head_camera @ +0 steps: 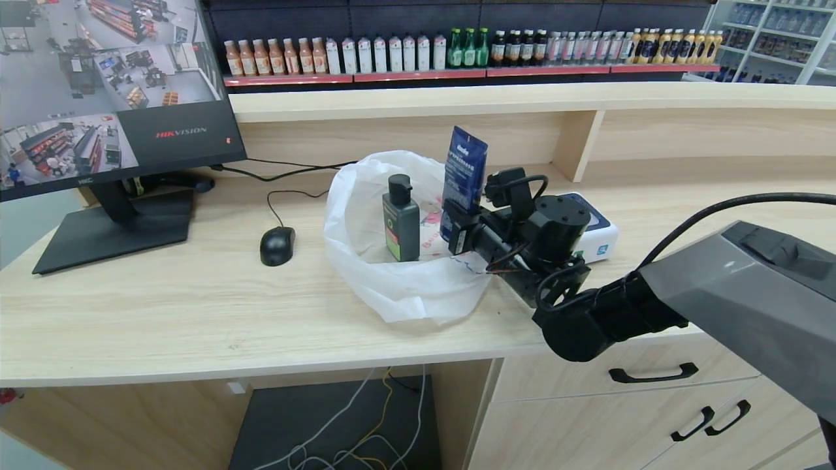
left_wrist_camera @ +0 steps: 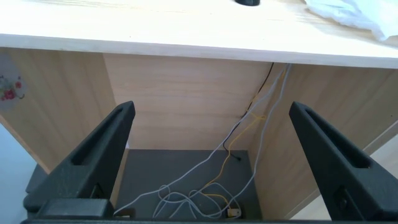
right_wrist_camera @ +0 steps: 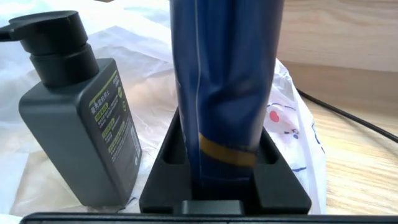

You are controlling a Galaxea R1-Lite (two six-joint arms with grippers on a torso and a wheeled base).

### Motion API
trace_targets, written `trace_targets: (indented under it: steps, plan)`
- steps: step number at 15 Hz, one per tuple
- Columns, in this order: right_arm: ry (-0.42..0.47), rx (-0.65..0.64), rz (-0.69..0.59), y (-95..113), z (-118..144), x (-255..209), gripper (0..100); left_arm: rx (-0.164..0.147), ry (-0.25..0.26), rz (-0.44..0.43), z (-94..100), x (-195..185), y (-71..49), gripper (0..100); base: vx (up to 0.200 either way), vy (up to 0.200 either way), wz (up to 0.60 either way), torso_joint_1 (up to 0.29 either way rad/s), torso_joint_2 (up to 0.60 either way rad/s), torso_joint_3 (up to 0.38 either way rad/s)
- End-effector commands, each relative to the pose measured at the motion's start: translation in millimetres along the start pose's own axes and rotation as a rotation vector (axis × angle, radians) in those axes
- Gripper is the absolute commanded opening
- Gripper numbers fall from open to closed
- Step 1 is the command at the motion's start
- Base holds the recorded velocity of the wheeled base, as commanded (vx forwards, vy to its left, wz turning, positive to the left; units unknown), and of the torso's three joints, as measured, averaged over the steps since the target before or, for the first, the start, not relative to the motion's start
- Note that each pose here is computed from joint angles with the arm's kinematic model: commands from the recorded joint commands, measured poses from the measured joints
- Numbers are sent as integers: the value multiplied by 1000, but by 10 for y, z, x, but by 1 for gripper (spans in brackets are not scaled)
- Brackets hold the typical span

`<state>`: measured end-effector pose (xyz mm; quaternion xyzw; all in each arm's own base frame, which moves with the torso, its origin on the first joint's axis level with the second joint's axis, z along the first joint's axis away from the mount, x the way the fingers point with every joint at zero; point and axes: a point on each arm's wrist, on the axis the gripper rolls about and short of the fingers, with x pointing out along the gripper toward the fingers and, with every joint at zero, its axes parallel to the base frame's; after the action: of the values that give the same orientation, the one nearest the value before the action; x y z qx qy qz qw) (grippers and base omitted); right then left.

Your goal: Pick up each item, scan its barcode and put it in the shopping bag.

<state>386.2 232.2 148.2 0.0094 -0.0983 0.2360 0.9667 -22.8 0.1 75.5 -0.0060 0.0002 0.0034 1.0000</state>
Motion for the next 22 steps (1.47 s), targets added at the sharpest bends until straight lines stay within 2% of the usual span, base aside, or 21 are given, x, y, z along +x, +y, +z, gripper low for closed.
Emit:
trace_targets:
  steps: [1,8,9,14,22]
  plan:
    - [17,-1,1,3,-52,2,0,0,0,1,0,0,0,100,0,0,0,0,0,0]
    - [9,2,7,10,-30,2,0,0,0,1,0,0,0,100,0,0,0,0,0,0]
    - [6,3,8,16,-21,1,100,0,0,1,0,0,0,100,0,0,0,0,0,0]
    - [-29,-1,2,5,50,-3,100,0,0,1,0,0,0,100,0,0,0,0,0,0]
    - [-149,38,-8,-33,485,-198,100,0,0,1,0,0,0,100,0,0,0,0,0,0]
